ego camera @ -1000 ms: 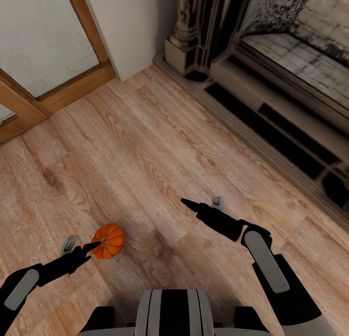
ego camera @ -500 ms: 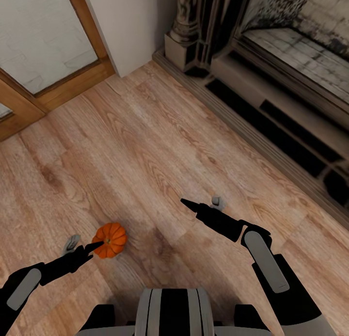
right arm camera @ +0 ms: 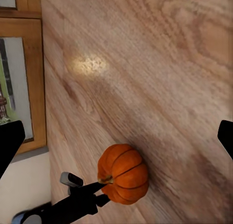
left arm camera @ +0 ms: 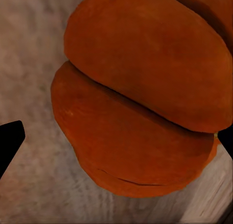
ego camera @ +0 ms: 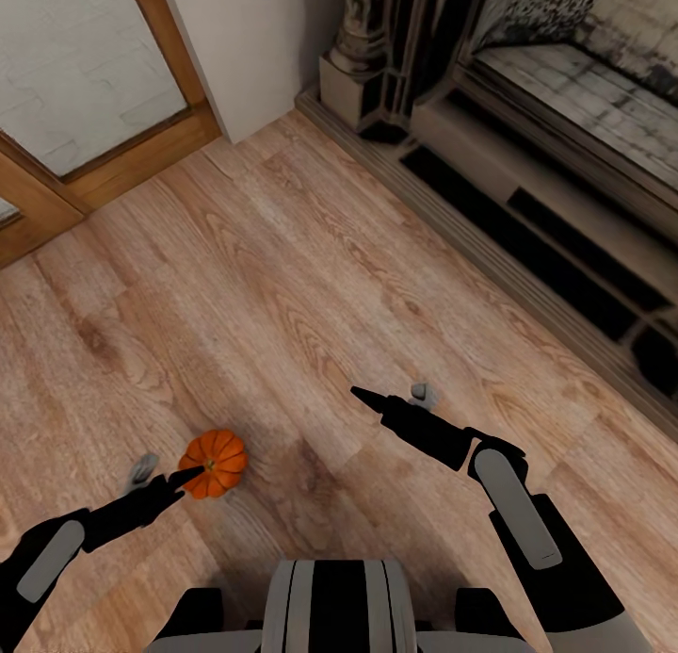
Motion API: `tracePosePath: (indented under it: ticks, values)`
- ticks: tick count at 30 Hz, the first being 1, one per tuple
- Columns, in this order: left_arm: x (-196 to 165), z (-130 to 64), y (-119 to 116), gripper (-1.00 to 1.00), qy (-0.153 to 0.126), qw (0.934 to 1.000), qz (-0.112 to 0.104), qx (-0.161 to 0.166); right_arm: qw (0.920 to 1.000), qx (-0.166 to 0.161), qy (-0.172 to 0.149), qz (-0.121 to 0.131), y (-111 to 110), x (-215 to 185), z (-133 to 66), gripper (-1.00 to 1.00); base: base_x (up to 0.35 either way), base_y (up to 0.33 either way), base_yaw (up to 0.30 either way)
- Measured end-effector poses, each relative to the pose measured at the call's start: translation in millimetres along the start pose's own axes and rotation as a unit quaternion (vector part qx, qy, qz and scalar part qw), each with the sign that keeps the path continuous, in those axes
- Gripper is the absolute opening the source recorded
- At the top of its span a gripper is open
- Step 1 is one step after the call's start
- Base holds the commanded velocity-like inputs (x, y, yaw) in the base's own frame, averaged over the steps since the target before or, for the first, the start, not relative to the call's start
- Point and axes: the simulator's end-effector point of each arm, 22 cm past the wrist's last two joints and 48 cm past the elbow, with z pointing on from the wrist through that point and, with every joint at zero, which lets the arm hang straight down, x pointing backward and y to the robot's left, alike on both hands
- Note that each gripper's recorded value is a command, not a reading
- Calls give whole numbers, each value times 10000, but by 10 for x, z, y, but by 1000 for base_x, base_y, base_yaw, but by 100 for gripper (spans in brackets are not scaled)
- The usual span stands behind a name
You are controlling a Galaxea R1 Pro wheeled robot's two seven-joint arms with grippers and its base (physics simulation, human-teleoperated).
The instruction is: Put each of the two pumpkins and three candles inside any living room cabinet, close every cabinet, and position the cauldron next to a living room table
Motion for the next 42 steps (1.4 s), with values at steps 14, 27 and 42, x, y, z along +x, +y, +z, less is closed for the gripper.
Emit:
tracePosePath:
  ticks: [14, 27, 42]
  values:
    - [141, 78, -150, 100, 214, 9982, 518, 191, 10000, 6, 2, 4, -7, 2, 0, 100, 0, 0, 0]
    - [163, 71, -118, 100, 245, 9969, 732, 168, 10000, 7, 3, 6, -9, 3, 1, 100, 0, 0, 0]
    - [116, 64, -111, 100, 139, 9970, 738, 177, 10000, 13, -1, 9, -15, 3, 2, 100, 0, 0, 0]
